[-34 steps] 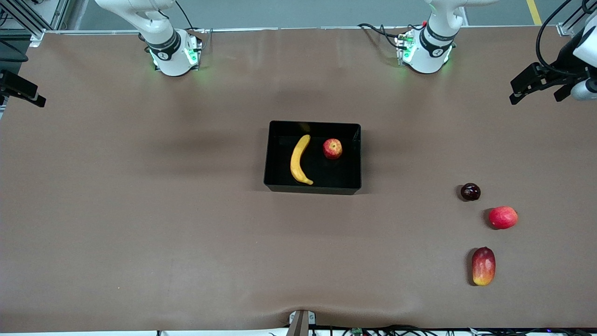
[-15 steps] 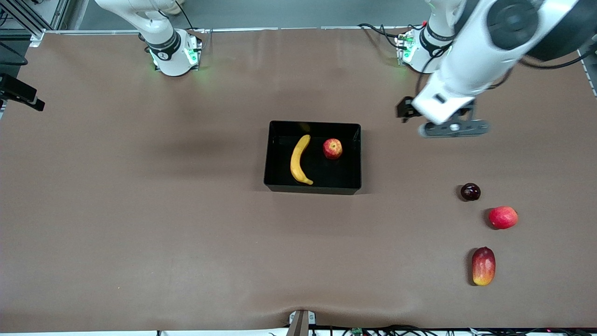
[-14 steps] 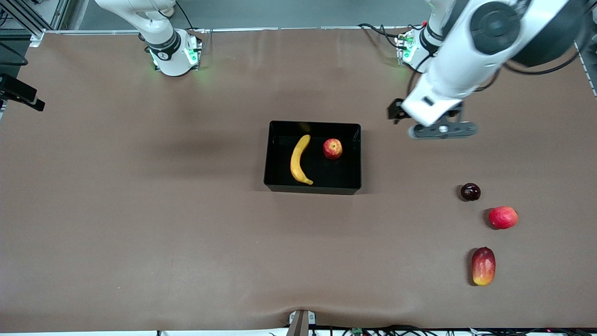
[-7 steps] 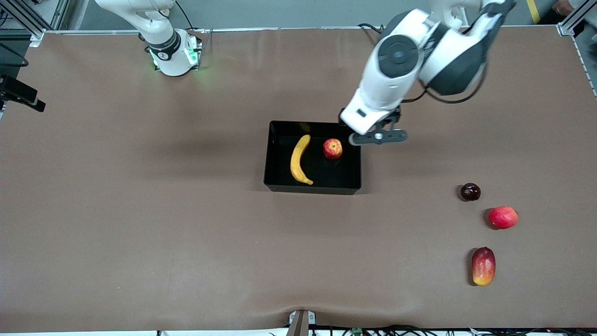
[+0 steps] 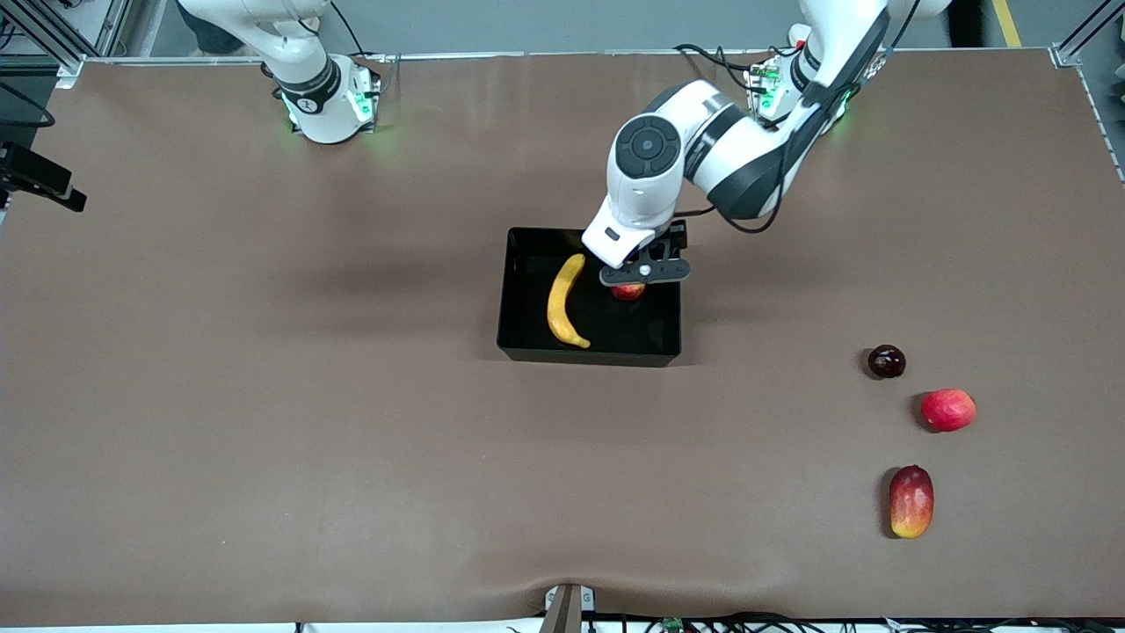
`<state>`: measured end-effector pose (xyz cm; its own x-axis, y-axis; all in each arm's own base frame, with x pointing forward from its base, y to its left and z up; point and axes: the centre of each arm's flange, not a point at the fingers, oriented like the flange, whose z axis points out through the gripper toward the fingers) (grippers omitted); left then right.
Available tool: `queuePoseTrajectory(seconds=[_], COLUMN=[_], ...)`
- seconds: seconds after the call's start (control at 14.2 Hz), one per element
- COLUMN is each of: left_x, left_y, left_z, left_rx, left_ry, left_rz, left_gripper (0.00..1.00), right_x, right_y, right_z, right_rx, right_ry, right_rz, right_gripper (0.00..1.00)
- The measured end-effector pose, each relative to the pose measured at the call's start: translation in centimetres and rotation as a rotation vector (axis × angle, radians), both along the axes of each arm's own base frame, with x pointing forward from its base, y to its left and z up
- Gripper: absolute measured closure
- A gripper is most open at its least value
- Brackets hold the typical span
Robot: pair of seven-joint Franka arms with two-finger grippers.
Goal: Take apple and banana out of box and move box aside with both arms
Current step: 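Lower the left gripper into the box and grasp the apple, then lift the apple with the left gripper and carry it beside the plum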
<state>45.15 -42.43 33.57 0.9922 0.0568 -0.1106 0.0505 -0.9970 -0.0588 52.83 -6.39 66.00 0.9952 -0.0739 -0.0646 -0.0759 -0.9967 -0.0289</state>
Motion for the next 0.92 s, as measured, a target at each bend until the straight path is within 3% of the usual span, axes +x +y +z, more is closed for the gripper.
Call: queuePoseTrajectory(seconds=[0.42, 0.92], left_x=[-0.7, -0.7], left_y=[-0.1, -0.6], left_z=[-6.9, -12.3], left_rx=[0.059, 0.044], left_ry=[0.012, 0.011], left_rz=[0.011, 0.084], left_gripper=[0.0, 0.0], right_x=[0.1, 0.4], right_y=[0.0, 0.0], right_z=[-0.1, -0.6], right_rx=[0.0, 0.0], right_ry=[0.002, 0.012], right_rz=[0.0, 0.0], right_gripper=[0.0, 0.0])
